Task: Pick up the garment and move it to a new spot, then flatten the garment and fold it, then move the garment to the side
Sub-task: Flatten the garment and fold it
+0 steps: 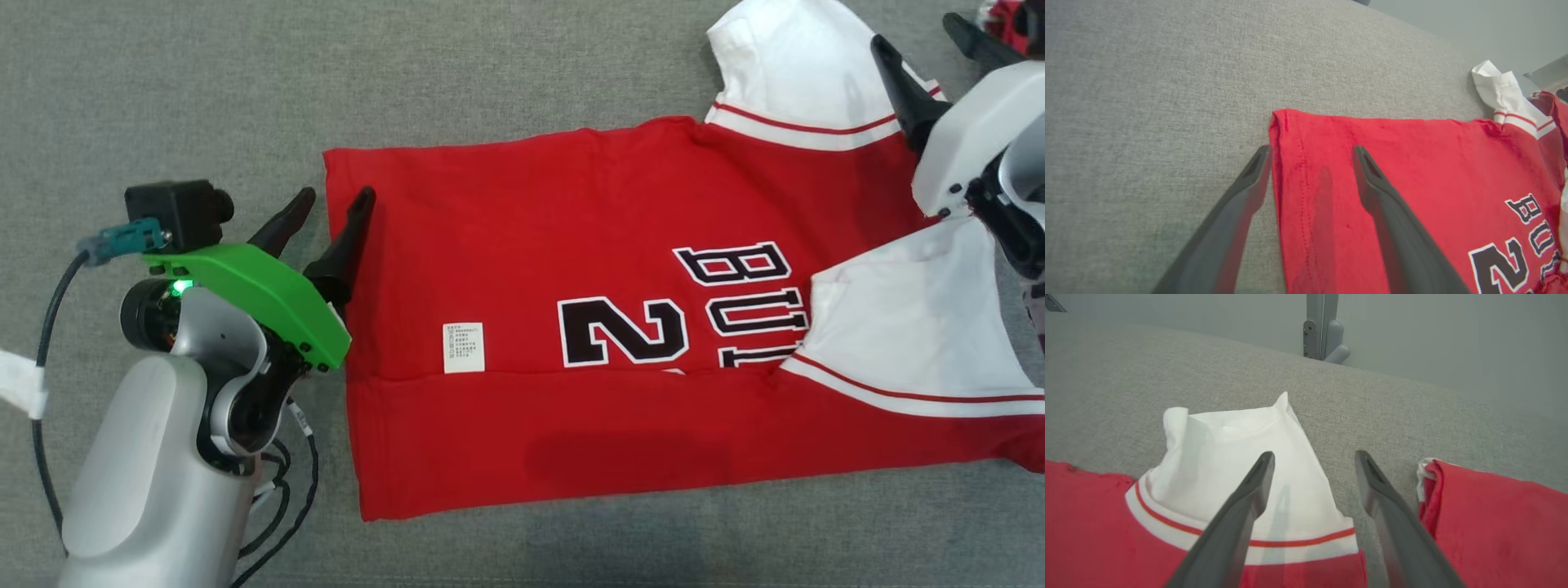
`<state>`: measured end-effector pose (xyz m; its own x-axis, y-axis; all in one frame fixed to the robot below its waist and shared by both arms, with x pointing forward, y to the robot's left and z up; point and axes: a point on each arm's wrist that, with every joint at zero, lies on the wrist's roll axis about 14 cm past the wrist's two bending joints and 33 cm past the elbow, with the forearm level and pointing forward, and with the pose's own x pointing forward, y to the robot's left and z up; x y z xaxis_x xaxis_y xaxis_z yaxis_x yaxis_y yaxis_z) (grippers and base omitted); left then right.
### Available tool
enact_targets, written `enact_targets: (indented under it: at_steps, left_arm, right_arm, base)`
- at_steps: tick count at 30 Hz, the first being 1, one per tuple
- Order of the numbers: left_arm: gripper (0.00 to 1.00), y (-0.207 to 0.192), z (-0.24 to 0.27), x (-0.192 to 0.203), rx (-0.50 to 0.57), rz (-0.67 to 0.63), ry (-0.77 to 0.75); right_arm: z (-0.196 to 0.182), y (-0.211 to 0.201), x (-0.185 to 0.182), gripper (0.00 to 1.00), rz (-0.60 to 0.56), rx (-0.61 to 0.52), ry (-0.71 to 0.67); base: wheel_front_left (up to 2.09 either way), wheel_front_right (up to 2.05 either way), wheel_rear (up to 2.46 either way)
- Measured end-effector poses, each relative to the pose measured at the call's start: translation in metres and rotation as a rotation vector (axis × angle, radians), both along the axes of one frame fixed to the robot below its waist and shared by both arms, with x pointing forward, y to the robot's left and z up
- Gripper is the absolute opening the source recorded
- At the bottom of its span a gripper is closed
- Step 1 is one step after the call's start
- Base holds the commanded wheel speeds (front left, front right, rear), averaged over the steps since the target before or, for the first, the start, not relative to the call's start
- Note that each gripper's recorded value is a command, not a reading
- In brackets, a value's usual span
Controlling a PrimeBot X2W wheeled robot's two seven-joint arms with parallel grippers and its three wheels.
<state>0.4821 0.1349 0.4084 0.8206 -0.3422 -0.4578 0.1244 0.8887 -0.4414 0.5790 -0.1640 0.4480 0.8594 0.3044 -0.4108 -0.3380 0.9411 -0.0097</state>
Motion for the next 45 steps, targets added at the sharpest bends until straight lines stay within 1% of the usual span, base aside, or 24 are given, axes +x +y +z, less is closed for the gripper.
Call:
enact_targets:
  at_steps: [1,2,3,6,11,15,16,17,18,19,20,25,27,31,34,38,45]
  left_arm:
    - [1.00,0.000,0.000,0.000,0.000,0.000,0.000]
    - [1.00,0.001,-0.012,0.004,0.003,-0.005,0.024]
    - [1.00,0.001,-0.012,0.004,0.003,-0.005,0.024]
    - [1.00,0.004,-0.026,0.007,0.005,-0.005,0.051]
    - [1.00,0.011,-0.037,0.011,0.014,0.001,0.061]
    - [1.00,0.010,-0.041,0.013,-0.010,0.002,0.069]
    - [1.00,0.010,-0.043,0.014,-0.016,0.003,0.072]
    - [1.00,0.009,-0.043,0.015,-0.022,0.000,0.071]
    - [0.49,0.008,-0.043,0.015,-0.026,-0.003,0.071]
    - [0.11,0.007,-0.043,0.015,-0.037,-0.001,0.071]
    - [0.00,0.006,-0.042,0.015,-0.055,0.003,0.075]
    - [0.00,0.002,-0.035,0.010,-0.067,-0.006,0.065]
    - [0.00,0.005,-0.031,0.007,-0.065,-0.001,0.050]
    - [0.00,0.015,-0.019,0.001,-0.052,0.020,0.006]
    - [0.00,0.014,-0.008,-0.006,-0.061,0.022,-0.029]
    - [0.00,0.010,0.003,-0.021,-0.086,0.031,-0.062]
    - [0.00,0.003,0.022,-0.045,-0.123,0.059,-0.114]
  right_arm:
    - [0.000,0.000,0.000,1.00,0.000,0.000,0.000]
    - [-0.015,0.010,0.011,1.00,0.022,-0.024,0.020]
    - [-0.015,0.010,0.011,1.00,0.022,-0.024,0.020]
    - [-0.030,0.021,0.028,1.00,0.031,-0.009,0.034]
    - [-0.062,0.035,0.039,1.00,0.063,-0.040,0.083]
    - [-0.071,0.045,0.047,1.00,0.084,-0.032,0.085]
    - [-0.073,0.047,0.048,0.42,0.085,-0.023,0.087]
    - [-0.073,0.050,0.049,0.00,0.085,0.005,0.081]
    - [-0.073,0.051,0.048,0.00,0.083,0.019,0.078]
    - [-0.071,0.051,0.048,0.00,0.075,0.040,0.071]
    - [-0.069,0.052,0.048,0.00,0.065,0.067,0.066]
    - [-0.057,0.039,0.038,0.00,0.011,0.129,0.021]
    - [-0.041,0.036,0.036,0.00,-0.026,0.201,-0.025]
    - [-0.012,0.037,0.022,0.00,-0.030,0.277,-0.104]
    - [0.007,0.031,0.006,0.00,-0.036,0.320,-0.147]
    - [0.030,0.012,-0.019,0.00,-0.061,0.348,-0.213]
    - [0.043,-0.021,-0.072,0.00,-0.114,0.342,-0.228]
  base:
    - [0.00,0.00,0.00]
    - [0.00,0.00,0.00]
    - [0.00,0.00,0.00]
    - [0.00,0.00,0.00]
    - [0.00,0.00,0.00]
    - [0.00,0.00,0.00]
    - [0.00,0.00,0.00]
    - [0.00,0.00,0.00]
    - [0.00,0.00,0.00]
    - [0.00,0.00,0.00]
    - [0.00,0.00,0.00]
    - [0.00,0.00,0.00]
    - [0.00,0.00,0.00]
    - [0.00,0.00,0.00]
    - [0.00,0.00,0.00]
    - [0.00,0.00,0.00]
    - [0.00,0.00,0.00]
